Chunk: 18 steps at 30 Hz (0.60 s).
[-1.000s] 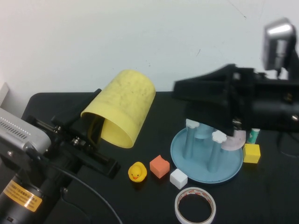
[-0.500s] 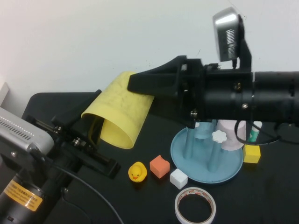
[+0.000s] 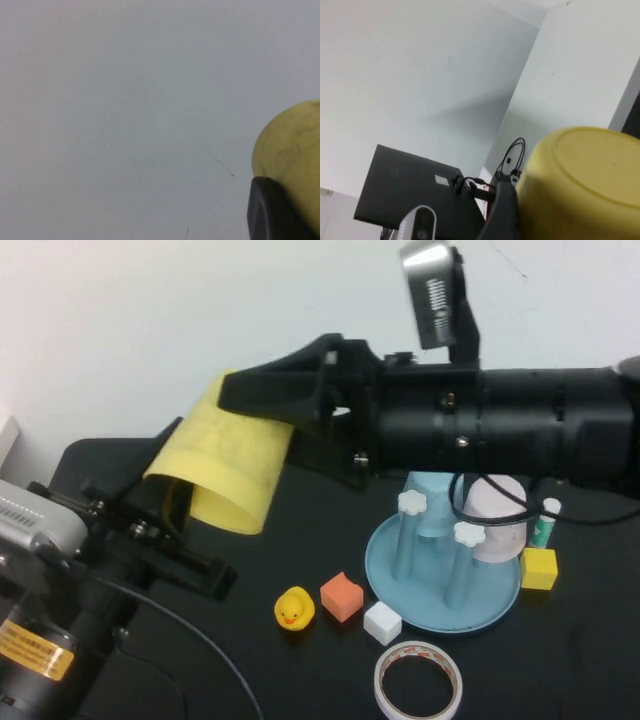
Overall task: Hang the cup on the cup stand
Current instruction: Adjust the cup with two arms
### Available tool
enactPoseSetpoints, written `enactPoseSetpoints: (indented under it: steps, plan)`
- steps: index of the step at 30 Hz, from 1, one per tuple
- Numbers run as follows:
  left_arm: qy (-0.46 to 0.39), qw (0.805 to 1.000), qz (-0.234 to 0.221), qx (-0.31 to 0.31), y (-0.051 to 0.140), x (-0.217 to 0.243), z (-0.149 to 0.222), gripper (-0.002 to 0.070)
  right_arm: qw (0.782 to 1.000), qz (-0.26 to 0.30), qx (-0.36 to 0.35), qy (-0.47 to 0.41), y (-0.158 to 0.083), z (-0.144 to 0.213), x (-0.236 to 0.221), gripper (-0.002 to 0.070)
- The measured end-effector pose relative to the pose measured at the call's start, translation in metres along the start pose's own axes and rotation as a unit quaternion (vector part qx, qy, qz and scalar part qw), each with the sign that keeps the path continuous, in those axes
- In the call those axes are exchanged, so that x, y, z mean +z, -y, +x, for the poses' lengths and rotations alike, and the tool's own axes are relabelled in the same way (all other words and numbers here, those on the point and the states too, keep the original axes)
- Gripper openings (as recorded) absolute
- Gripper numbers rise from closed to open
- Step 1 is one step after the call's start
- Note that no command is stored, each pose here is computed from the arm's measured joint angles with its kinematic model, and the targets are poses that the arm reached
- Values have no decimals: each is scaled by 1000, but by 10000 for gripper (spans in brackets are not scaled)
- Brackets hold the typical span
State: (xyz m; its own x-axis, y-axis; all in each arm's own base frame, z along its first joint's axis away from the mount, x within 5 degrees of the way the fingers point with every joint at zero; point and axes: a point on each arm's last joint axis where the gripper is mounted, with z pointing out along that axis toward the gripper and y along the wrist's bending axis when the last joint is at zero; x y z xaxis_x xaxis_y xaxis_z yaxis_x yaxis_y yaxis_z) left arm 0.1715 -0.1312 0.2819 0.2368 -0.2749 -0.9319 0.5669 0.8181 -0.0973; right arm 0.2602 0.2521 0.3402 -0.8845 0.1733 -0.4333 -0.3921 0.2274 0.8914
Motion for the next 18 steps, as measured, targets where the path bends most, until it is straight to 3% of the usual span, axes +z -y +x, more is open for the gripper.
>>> enactPoseSetpoints:
  steps: [13, 18]
  plan:
    - [-12, 1000, -23, -9, -5, -1, 3, 8, 1000, -2, -1, -2, 9, -3, 14, 580]
    - [-21, 1000, -21, -3, -5, -1, 4, 74, 1000, -1, -19, -3, 9, -2, 14, 578]
